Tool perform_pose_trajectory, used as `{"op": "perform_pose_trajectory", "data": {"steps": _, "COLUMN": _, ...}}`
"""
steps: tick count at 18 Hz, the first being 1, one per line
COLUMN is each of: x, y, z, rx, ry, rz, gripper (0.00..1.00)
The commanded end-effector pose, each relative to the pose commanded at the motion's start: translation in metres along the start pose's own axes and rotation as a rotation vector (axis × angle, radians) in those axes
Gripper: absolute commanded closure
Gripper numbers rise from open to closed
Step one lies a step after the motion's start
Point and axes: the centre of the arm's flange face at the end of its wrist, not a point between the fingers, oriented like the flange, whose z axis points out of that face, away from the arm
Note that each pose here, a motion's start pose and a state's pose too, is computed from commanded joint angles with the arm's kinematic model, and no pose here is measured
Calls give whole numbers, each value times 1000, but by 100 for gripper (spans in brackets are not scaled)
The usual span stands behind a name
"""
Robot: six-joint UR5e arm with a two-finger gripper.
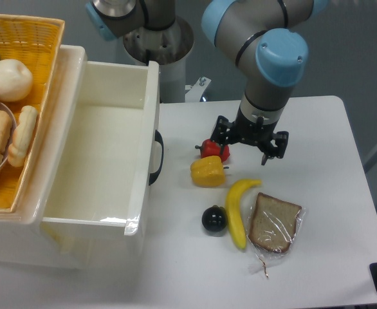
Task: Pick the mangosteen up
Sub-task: 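Move the gripper down toward the dark round mangosteen beside the banana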
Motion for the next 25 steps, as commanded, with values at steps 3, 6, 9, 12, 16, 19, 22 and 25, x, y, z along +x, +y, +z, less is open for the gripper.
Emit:
{"op": "perform_pose_trajectory", "data": {"steps": 3, "x": -3, "y": -3, "z": 7, "rx": -6, "ry": 9, "rz": 1, "gripper": 0}}
{"op": "perform_pose_trajectory", "data": {"steps": 6, "x": -4, "y": -6, "z": 20, "rx": -20, "ry": 24, "rz": -10, "gripper": 0}}
{"op": "perform_pose_trajectory", "data": {"steps": 9, "x": -7, "y": -15, "z": 42, "rx": -7, "ry": 34, "rz": -3, "gripper": 0}}
{"op": "perform_pose_trajectory", "data": {"steps": 12, "x": 0, "y": -28, "z": 67, "rx": -28, "ry": 58, "rz": -57, "gripper": 0}}
{"op": "perform_pose_trajectory", "data": {"steps": 16, "x": 7, "y": -40, "z": 98, "rx": -62, "ry": 91, "rz": -96, "gripper": 0}}
{"op": "perform_pose_trajectory", "data": {"steps": 19, "x": 17, "y": -52, "z": 128, "rx": -91, "ry": 127, "rz": -126, "gripper": 0}}
{"op": "perform_pose_trajectory", "data": {"steps": 22, "x": 24, "y": -64, "z": 149, "rx": -91, "ry": 124, "rz": -106, "gripper": 0}}
{"op": "perform_pose_trajectory", "data": {"steps": 25, "x": 29, "y": -72, "z": 160, "rx": -89, "ry": 124, "rz": -92, "gripper": 0}}
